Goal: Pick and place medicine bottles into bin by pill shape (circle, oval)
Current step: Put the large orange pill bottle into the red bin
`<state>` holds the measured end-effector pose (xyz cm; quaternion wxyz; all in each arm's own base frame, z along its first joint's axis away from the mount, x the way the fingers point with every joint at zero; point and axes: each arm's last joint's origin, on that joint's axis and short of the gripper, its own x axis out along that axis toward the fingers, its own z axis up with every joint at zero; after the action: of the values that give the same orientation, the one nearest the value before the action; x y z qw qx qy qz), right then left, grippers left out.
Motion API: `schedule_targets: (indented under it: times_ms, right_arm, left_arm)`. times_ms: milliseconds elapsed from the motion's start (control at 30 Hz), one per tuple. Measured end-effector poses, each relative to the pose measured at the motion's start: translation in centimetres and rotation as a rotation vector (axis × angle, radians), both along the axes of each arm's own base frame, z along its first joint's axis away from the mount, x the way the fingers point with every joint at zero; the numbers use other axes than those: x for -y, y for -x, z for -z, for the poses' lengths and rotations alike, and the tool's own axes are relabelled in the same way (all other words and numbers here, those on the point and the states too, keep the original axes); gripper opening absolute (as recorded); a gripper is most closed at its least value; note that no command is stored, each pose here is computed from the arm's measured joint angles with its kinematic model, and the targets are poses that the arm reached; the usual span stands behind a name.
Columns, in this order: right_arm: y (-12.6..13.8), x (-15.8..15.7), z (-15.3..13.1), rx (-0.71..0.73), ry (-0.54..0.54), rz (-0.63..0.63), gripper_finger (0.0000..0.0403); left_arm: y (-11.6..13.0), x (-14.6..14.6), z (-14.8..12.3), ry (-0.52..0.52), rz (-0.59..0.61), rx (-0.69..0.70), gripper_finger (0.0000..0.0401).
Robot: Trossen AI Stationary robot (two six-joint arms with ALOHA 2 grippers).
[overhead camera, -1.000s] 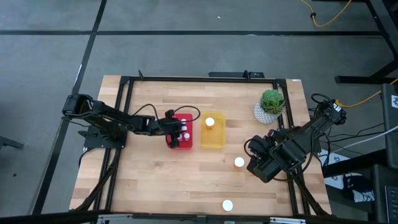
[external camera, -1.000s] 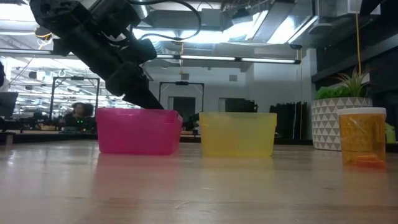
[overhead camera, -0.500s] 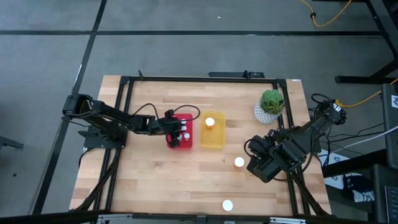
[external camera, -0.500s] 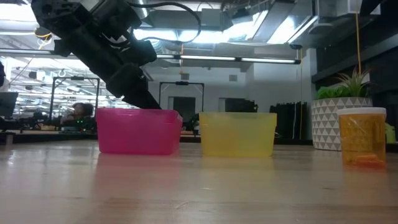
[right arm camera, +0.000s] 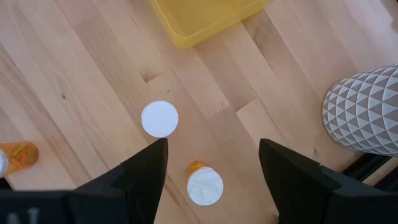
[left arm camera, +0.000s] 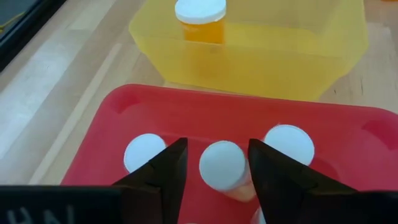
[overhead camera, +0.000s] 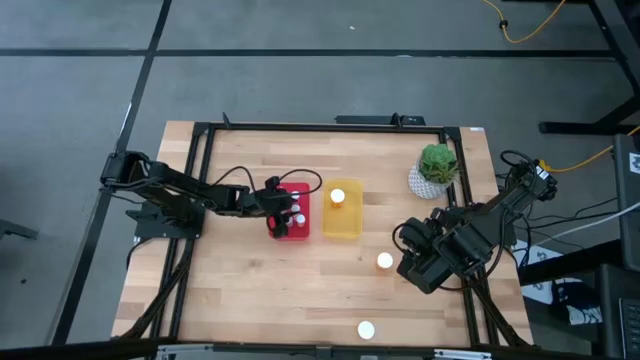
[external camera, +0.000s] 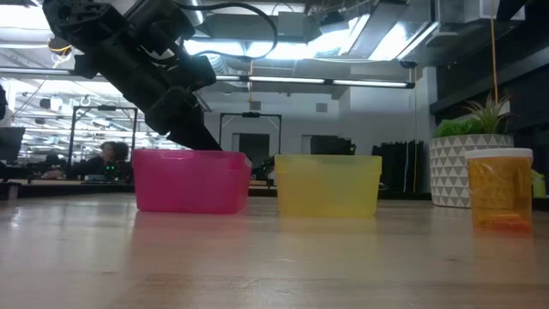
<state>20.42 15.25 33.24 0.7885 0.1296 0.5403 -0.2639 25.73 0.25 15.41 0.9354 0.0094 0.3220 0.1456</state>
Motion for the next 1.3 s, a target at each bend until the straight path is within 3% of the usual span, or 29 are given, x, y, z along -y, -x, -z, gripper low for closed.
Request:
schedule_targets:
  times_ms: [267,600,1000,1300]
  right_arm:
    - [0.0,0.0,0.0,0.000,0.000,0.000,0.0254]
    - [0.0,0.0,0.0,-0.004,-0.009,-0.001,0.0254]
    - [0.0,-0.1,0.0,0.000,-0.011,-0.001,0.0254]
    - [-0.1,-0.1,0.0,0.008,-0.007,0.000,0.0254]
  left_arm:
    - [-0.1,0.0,-0.5,-0.037,0.017,0.011,0.0162]
    - [0.2,1.1,-5.3,-0.062,0.075,0.180,0.0162]
    - [6.5,2.4,-10.2,-0.041,0.121,0.236,0.0160]
    - [10.1,2.1,-9.9,0.031,0.077,0.233,0.0160]
